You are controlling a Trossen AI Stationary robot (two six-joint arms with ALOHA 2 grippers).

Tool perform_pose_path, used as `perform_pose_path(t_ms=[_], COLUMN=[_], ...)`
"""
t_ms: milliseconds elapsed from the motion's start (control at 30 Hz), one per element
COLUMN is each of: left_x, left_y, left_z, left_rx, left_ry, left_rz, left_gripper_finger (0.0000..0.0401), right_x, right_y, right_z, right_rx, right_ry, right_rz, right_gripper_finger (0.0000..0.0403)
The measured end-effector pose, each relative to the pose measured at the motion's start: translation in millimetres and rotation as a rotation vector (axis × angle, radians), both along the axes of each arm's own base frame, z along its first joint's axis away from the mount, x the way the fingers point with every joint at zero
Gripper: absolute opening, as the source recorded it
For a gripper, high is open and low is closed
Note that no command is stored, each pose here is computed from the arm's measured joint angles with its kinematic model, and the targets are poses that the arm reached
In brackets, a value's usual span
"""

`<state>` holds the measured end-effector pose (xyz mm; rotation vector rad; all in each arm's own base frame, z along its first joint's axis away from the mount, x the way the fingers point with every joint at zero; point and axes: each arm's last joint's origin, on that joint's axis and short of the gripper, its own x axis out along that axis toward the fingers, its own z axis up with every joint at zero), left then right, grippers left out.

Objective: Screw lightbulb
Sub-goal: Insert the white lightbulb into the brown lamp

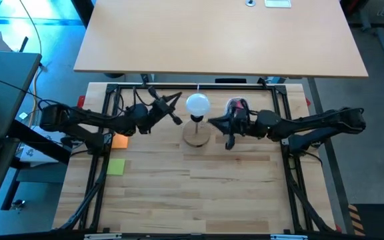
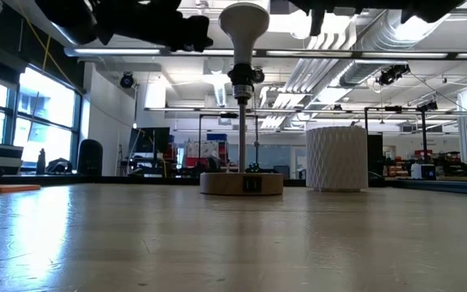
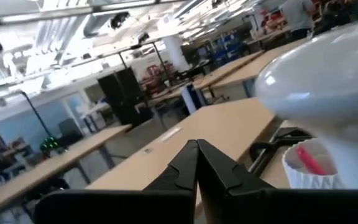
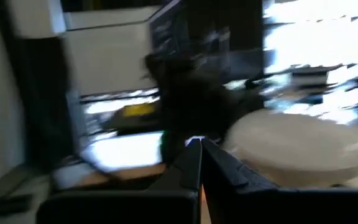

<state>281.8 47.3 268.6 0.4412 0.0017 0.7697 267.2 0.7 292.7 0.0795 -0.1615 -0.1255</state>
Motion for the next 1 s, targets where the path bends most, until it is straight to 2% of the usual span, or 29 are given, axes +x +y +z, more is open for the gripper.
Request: perform_pose_path(t_ms=[133,233,400,633,733,833,933,1000], left_x=[-3,-2,1,5,3,0,-3,-2], left_y=[-15,-26,-33,-8,0,-7,-21,-29], left_z=[8,10,8,-2,-3,1,8,9], left_rx=[0.036,0.052,0.03,-0.027,-0.038,-0.026,-0.012,-0.009], left_ry=[-0.003,-0.021,-0.047,-0.044,-0.034,-0.013,-0.032,-0.04], left_rz=[-0.032,-0.103,-0.211,-0.149,-0.077,-0.068,-0.111,-0.154], left_gripper_finger=[0.0,0.0,0.0,0.0,0.0,0.0,0.0,0.0], right_x=[-7,-7,-5,-2,-3,-8,-12,-13], right_y=[-5,-15,-26,-12,-5,-4,-9,-15], right_z=[4,1,-5,-5,-3,2,3,3], right_rx=[0.021,0.041,0.108,0.067,0.01,-0.008,-0.01,-0.016], right_ry=[0.007,0.028,0.056,0.066,0.07,0.058,0.068,0.079], right_rz=[-0.293,-0.384,-0.24,0.083,0.106,-0.046,-0.284,-0.374], right_gripper_finger=[0.0,0.0,0.0,0.0,0.0,0.0,0.0,0.0])
